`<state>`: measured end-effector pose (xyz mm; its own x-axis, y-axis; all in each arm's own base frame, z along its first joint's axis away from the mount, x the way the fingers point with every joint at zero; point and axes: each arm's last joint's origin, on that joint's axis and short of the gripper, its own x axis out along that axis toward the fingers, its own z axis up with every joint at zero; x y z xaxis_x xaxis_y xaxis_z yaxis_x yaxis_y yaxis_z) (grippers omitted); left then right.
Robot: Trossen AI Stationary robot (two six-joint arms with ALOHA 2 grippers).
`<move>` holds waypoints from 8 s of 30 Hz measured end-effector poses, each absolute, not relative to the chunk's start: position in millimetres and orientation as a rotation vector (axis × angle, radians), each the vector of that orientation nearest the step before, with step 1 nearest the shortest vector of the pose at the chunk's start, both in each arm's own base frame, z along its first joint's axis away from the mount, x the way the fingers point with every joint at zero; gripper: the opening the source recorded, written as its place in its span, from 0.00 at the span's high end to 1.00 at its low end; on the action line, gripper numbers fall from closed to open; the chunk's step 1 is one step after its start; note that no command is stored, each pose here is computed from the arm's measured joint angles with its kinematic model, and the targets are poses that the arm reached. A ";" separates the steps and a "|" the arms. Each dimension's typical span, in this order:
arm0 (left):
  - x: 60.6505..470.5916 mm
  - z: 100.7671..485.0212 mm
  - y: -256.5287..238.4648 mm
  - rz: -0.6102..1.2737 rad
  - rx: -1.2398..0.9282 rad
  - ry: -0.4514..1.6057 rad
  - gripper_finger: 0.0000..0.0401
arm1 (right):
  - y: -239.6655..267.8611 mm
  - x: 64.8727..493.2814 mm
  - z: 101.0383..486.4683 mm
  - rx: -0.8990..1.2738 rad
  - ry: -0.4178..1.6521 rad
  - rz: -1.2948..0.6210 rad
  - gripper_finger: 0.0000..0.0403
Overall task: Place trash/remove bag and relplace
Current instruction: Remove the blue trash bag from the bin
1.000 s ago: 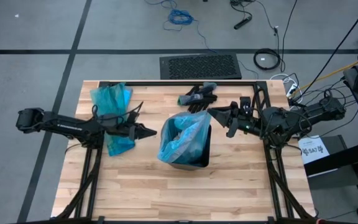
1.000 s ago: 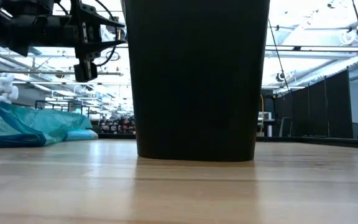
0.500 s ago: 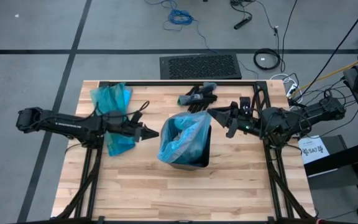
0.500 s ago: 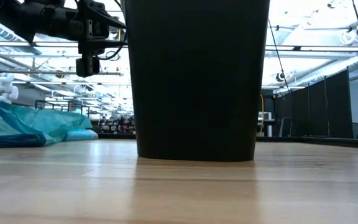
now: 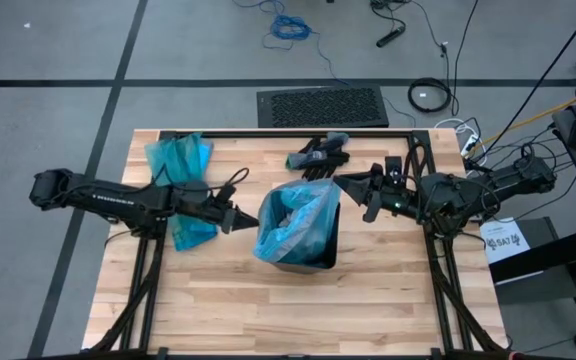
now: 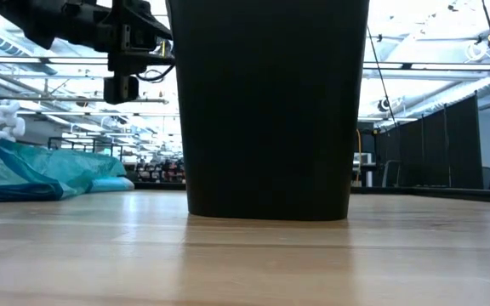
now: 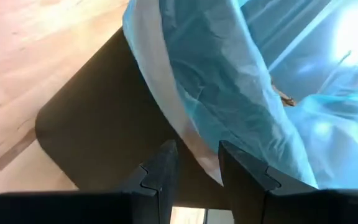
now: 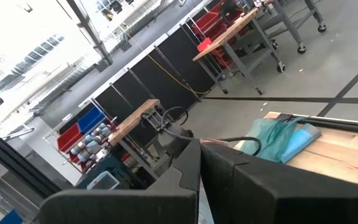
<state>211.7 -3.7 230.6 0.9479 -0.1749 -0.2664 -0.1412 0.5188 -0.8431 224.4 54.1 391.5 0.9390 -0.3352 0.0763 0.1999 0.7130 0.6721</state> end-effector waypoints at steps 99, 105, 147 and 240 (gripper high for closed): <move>267.8 399.1 -3.7 -0.220 -0.799 0.070 1.00 | 40.2 323.0 374.4 0.689 -0.135 0.060 0.88; 276.8 402.1 -8.6 -0.230 -0.800 0.075 1.00 | 36.7 322.7 376.2 0.687 -0.152 0.057 0.87; 286.4 402.7 -4.1 -0.170 -0.853 0.030 0.96 | 39.1 323.7 374.8 0.561 -0.138 0.098 0.87; 271.8 395.5 -26.7 -0.282 -0.614 0.196 0.65 | 39.8 319.7 389.8 0.549 -0.269 0.184 1.00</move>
<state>271.8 -26.7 395.5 0.9434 -0.3173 -0.0970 0.2017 0.7807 -0.5915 319.7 39.8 389.8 0.9487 0.1001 0.2999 -0.2428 0.8380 0.4886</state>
